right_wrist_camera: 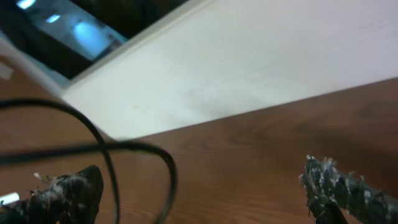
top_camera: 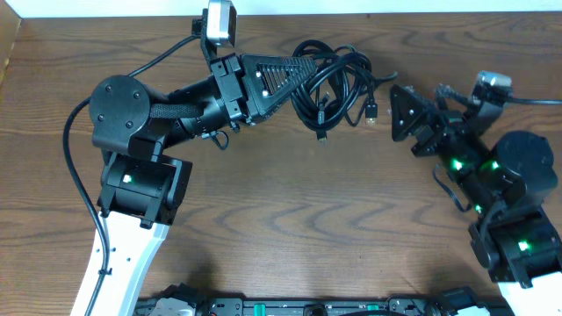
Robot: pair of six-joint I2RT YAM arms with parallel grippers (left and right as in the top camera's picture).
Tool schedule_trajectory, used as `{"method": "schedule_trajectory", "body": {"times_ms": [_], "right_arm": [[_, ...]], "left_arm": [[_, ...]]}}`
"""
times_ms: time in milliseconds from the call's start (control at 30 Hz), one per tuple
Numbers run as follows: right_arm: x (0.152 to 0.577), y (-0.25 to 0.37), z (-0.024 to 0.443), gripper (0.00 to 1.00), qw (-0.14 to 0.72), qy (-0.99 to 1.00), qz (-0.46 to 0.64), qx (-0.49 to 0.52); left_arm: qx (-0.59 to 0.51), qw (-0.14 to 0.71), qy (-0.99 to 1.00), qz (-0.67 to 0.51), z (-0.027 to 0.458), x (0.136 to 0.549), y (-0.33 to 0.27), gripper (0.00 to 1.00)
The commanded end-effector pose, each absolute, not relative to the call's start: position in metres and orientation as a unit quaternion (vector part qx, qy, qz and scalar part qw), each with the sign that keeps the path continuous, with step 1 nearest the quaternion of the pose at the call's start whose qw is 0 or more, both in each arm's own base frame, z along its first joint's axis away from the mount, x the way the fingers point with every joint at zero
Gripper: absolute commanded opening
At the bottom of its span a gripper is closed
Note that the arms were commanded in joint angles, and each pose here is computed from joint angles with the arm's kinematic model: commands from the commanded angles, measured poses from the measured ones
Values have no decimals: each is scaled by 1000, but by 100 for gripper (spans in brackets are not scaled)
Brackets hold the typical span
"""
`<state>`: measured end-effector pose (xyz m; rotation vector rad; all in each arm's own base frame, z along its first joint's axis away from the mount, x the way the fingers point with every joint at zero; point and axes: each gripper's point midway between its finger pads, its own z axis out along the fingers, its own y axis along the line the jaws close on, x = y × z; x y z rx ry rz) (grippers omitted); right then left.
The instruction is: Untangle cables
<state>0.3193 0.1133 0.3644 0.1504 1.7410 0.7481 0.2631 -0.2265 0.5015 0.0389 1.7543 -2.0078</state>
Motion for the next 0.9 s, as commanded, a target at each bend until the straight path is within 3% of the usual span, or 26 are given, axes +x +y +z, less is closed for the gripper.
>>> {"method": "schedule_trajectory", "body": {"times_ms": [0,400,533,867], "right_arm": [[327,127,357,99,557,750,352,54],[389,134,319,99,561,762,317,63],[391,128,291,93,536,795,277,64],[371,88,224,97,455,873,140,100]], "left_arm": [[27,234,627,-742,521,246,-222,7],[58,237,617,-748,532,225,-221,8],[61,240,615,-749,535,222,-220,7],[83,265,595,-755,548,213,-217,8]]}}
